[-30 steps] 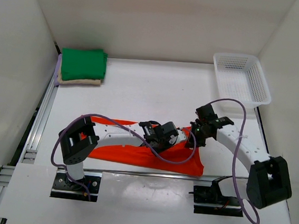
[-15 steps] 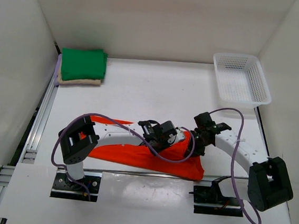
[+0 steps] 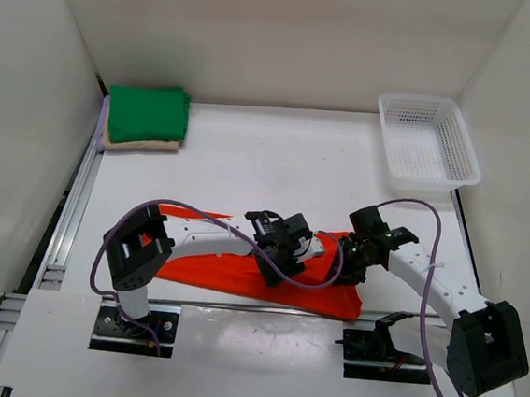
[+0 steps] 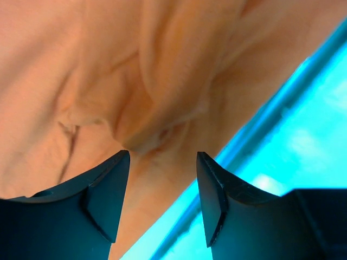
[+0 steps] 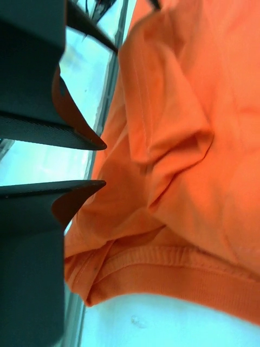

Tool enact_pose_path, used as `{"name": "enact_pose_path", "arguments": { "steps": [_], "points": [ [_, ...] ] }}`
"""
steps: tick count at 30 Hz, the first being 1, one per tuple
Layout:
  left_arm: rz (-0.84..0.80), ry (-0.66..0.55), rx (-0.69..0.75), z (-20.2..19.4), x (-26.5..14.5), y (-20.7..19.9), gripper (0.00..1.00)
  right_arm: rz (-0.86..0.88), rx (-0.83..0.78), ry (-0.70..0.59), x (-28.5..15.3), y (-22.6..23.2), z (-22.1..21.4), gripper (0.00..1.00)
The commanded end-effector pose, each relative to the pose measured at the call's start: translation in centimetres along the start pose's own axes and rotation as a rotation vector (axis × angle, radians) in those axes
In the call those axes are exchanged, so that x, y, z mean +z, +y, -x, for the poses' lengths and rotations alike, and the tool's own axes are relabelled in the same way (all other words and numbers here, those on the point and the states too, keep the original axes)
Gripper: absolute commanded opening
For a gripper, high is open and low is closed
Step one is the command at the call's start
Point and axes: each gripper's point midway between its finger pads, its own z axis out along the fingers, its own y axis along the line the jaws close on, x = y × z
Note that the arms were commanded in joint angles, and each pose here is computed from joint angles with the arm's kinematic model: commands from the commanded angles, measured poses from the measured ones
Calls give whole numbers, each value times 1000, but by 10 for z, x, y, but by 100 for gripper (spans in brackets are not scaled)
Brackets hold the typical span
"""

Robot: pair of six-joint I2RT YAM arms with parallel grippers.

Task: Fold and stack the t-shirts
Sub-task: Fold the other side of the tshirt into a rectangle

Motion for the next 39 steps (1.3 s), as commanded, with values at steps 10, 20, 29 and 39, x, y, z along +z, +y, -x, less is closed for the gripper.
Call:
{"name": "enact_pose_path", "arguments": {
  "steps": [10,20,29,39],
  "points": [
    [-149,-77,-56,26,-60,-9,65,35,54,-52,18,15,25,42],
    [-107,-86,-8,45,-34,-14,70,2,113,41,33,11,15,34],
    [-8,-25,-17,31,0,5,61,-4,116,48,33,9,13,0],
    [36,-53,-16,34,-7,12,11,12,145,-36,6,4,19,0]
  ]
}}
